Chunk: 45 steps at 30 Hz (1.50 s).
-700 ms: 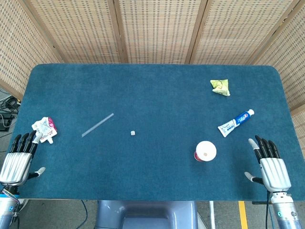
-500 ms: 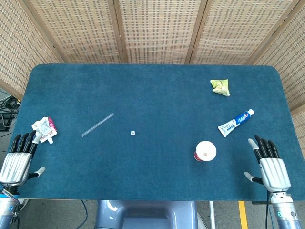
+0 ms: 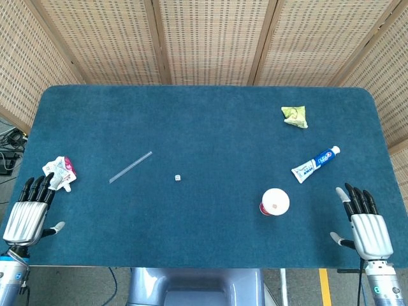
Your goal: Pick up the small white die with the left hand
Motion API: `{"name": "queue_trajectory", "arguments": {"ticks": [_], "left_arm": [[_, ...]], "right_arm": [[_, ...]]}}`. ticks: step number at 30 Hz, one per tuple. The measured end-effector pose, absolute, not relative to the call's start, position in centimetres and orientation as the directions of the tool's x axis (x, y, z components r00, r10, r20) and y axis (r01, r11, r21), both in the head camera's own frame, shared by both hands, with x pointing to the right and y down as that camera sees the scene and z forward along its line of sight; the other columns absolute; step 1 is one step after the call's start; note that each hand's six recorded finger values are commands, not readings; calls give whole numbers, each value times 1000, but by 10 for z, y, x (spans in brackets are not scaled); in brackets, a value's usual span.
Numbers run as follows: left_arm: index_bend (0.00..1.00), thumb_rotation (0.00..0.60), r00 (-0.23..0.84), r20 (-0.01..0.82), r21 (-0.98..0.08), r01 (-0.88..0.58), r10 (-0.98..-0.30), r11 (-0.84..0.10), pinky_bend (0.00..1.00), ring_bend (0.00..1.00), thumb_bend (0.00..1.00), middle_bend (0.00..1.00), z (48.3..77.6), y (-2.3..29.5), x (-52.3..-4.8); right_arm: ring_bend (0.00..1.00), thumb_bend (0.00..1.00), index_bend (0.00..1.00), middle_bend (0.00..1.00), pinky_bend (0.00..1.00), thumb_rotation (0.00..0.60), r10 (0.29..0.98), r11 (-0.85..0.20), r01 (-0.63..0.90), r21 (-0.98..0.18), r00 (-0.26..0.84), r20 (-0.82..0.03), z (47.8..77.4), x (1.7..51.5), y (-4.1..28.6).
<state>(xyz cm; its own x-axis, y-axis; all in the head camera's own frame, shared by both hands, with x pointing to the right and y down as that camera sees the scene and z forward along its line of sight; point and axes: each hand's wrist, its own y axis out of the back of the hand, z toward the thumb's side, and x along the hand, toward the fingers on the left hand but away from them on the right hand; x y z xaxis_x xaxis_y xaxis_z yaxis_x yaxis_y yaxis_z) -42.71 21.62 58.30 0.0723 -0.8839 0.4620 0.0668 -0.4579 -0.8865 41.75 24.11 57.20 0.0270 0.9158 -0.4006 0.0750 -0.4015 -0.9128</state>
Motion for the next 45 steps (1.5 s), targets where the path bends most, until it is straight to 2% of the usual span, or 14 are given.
{"name": "queue_trajectory", "arguments": {"ticks": [9, 11, 18, 21, 27, 36, 45], "left_arm": [[0, 600, 89, 474, -881, 51, -876, -471, 0, 0, 47, 0, 590, 210, -419], [13, 600, 99, 475, -880, 39, -875, -473, 0, 0, 83, 0, 593, 203, -413], [207, 600, 147, 486, -871, 0, -861, -492, 0, 0, 188, 0, 610, 160, -383], [236, 600, 152, 496, -864, -10, -855, -503, 0, 0, 190, 0, 619, 144, -370], [307, 600, 166, 525, -846, 2, -834, -532, 0, 0, 193, 0, 639, 119, -328], [413, 600, 228, 571, -813, 20, -789, -583, 0, 0, 312, 0, 670, 101, -248], [430, 600, 228, 592, -801, 60, -773, -595, 0, 0, 325, 0, 697, 94, -194]], "right_arm": [[0, 57, 66, 0, 0, 600, 915, -402, 82, -912, 9, -403, 572, 425, 241], [0, 57, 66, 0, 0, 600, 913, -408, 82, -909, 12, -408, 574, 424, 241], [0, 56, 66, 0, 0, 600, 910, -414, 88, -906, 15, -415, 580, 422, 237], [0, 57, 66, 0, 0, 600, 908, -418, 92, -904, 13, -419, 581, 423, 237], [0, 57, 67, 0, 0, 600, 904, -425, 107, -899, 8, -427, 584, 425, 235], [0, 56, 67, 0, 0, 600, 902, -428, 141, -893, -6, -433, 585, 431, 233], [0, 55, 69, 0, 0, 600, 894, -438, 173, -882, -18, -447, 587, 438, 233]]}}
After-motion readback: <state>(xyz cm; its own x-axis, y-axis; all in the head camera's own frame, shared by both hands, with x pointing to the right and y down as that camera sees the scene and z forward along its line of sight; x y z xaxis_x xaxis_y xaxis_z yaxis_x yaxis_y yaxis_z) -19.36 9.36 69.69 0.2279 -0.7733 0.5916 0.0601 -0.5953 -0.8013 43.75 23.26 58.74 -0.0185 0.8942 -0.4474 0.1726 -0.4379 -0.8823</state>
